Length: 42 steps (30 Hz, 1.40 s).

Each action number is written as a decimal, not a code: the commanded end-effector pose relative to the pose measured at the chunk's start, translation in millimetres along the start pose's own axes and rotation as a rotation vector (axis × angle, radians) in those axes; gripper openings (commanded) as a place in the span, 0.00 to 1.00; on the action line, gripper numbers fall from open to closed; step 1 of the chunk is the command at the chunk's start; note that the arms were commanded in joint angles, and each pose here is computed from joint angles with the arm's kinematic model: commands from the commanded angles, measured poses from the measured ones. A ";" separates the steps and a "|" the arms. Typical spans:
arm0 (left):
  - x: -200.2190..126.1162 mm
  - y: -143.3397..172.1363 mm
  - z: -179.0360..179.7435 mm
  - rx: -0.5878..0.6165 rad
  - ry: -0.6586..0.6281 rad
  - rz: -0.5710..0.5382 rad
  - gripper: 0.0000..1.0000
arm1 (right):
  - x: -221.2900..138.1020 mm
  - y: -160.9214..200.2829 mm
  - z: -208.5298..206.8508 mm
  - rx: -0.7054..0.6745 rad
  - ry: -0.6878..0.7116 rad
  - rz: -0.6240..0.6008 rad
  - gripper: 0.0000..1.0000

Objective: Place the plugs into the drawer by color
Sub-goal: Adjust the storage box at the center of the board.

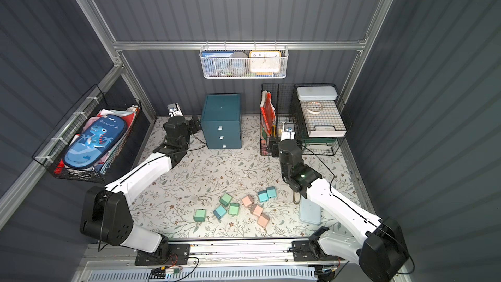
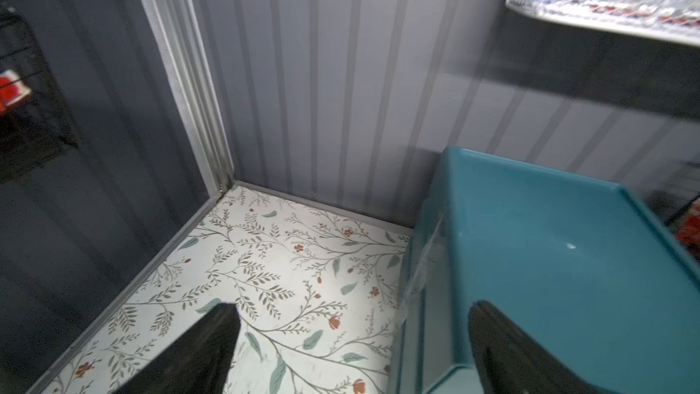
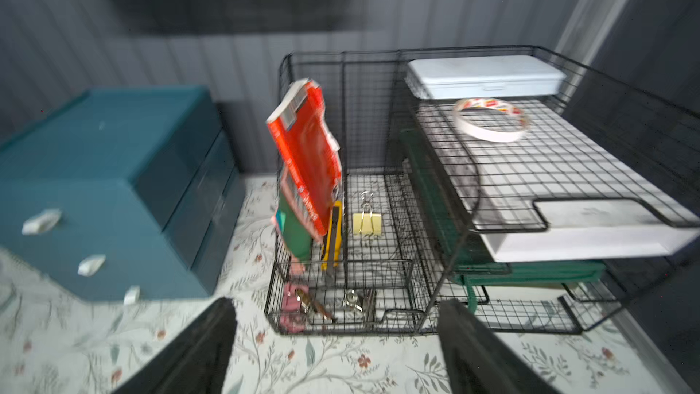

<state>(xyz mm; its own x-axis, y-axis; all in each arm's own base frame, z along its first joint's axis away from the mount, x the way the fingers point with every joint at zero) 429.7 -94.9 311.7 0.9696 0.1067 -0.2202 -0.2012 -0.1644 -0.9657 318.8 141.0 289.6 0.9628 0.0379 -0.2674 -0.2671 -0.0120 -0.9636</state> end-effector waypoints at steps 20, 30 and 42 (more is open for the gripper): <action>94.3 10.4 -40.2 -0.152 0.514 0.457 0.72 | 119.0 -72.8 141.9 0.297 -0.521 0.288 0.77; 79.2 34.7 -46.2 -0.192 0.608 0.518 0.60 | 180.3 -51.1 141.1 0.397 -0.543 0.409 0.71; 11.0 44.2 -73.3 -0.179 0.741 0.531 0.52 | 204.1 -47.7 141.7 0.467 -0.869 0.419 0.66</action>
<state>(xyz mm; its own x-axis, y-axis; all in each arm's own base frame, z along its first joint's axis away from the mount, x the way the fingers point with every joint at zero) 463.5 -148.1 258.7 0.6585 -0.5810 -0.4783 -0.6817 -0.1914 -0.7062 527.9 273.0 260.4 0.5638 0.7126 -0.4176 -0.7448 0.2201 -0.6299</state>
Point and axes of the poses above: each gripper's point midway between its finger pads, its own x axis out along the fingers, its own z axis along the line the jaws close on, y = z × x, the point moved 5 cm from there along -x, back along the fingers, and after that the axes turned 2 degrees about -x, right-handed, at the moved point
